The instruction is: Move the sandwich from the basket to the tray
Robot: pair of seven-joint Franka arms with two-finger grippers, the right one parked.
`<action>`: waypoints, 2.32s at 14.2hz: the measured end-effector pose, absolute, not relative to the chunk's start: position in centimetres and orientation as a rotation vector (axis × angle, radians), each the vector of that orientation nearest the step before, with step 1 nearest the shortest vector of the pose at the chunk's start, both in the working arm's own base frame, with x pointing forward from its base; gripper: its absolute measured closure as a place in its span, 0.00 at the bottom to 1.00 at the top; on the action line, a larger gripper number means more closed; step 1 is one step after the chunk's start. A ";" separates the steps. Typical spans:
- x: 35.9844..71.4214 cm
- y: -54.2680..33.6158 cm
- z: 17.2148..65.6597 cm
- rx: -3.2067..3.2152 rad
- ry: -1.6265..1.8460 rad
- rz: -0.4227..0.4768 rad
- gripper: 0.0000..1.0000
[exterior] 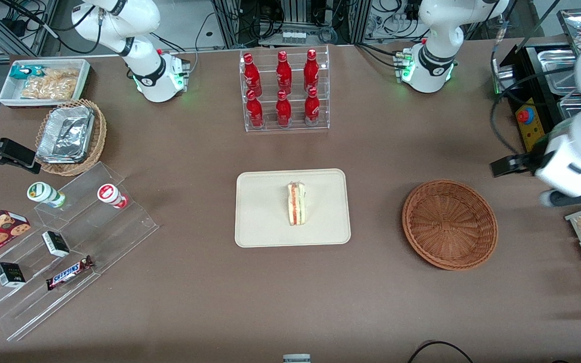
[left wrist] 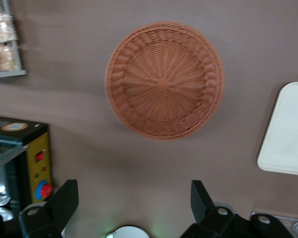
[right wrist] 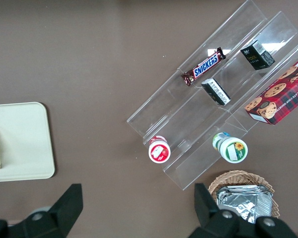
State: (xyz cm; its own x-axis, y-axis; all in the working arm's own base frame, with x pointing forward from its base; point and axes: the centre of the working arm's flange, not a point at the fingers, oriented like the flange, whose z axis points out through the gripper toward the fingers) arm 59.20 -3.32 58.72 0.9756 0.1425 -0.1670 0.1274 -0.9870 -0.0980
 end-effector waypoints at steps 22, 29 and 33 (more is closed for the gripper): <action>54.9 -6.1 63.1 -3.010 -0.156 0.302 0.00; 53.2 -8.8 63.9 -3.002 -0.090 0.287 0.00; 53.4 -7.9 61.7 -3.053 -0.069 0.248 0.00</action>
State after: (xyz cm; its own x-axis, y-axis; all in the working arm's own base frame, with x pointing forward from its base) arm 53.40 -7.87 61.71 0.9859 0.0511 -0.1596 0.0385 -0.9960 -0.0811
